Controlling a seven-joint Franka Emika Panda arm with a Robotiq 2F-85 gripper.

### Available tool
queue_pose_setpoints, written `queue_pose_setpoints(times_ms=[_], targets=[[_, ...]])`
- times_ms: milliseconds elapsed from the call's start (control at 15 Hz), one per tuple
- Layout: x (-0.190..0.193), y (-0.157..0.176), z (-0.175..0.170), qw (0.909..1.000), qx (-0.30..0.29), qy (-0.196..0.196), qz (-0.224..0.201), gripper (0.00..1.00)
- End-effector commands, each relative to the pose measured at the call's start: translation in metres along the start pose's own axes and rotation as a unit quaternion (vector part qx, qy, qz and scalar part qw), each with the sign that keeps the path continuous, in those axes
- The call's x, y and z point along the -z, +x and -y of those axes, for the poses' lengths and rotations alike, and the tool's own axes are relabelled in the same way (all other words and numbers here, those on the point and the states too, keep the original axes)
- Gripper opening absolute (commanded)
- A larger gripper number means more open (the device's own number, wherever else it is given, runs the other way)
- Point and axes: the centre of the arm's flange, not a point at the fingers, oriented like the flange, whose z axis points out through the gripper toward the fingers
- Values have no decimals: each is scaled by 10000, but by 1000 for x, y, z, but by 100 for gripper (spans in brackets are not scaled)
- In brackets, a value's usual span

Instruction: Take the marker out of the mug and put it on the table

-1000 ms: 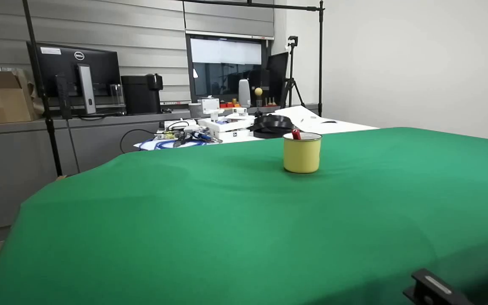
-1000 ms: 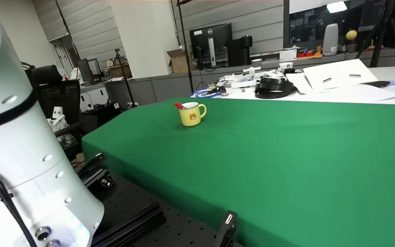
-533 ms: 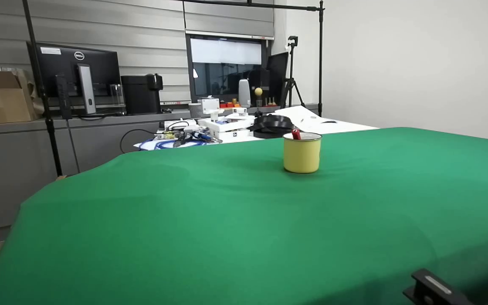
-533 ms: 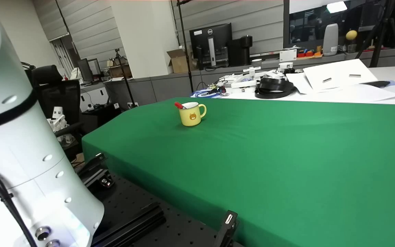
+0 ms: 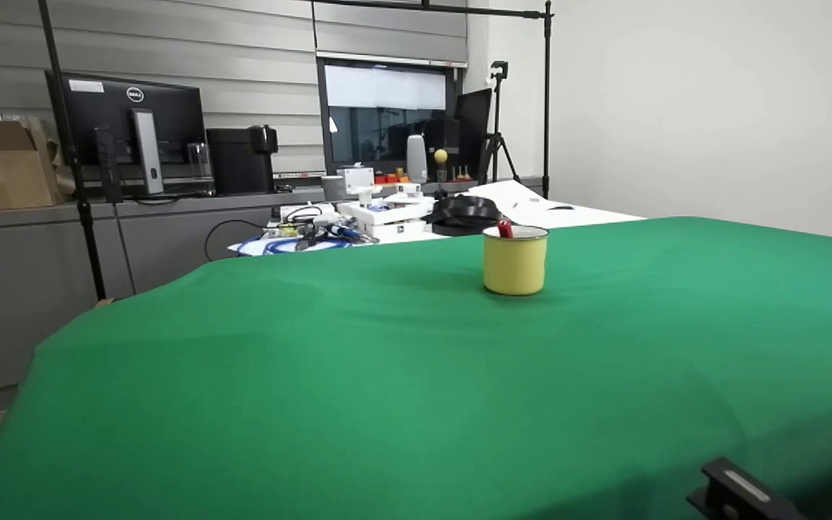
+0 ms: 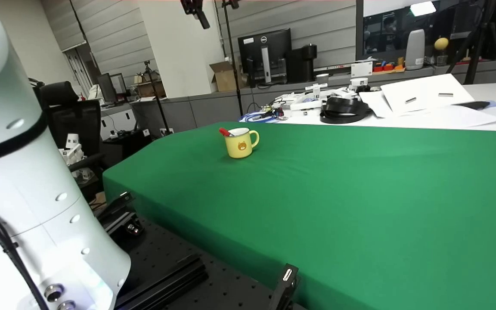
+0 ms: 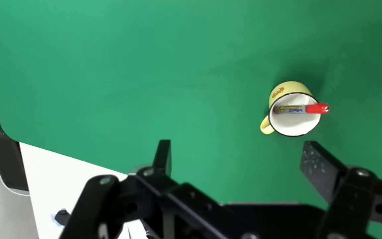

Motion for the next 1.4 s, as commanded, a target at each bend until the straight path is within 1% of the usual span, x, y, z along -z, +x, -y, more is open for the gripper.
queue_pose_setpoints(times_ms=[0, 267, 533, 800, 1067, 1200, 1267, 1333], targets=[[-32, 20, 60, 9990, 325, -288, -88, 100], [-69, 22, 123, 9937, 930, -543, -295, 100], [-110, 11, 163, 9855, 1550, -632, -275, 100], [-144, -3, 184, 9752, 2100, -654, -248, 100], [-177, -15, 201, 9617, 2578, -791, -482, 100], [-190, -18, 205, 9573, 2744, -779, -473, 100], [-175, -16, 200, 9576, 2754, -738, -414, 100], [-181, -17, 202, 9562, 2807, -729, -400, 100]])
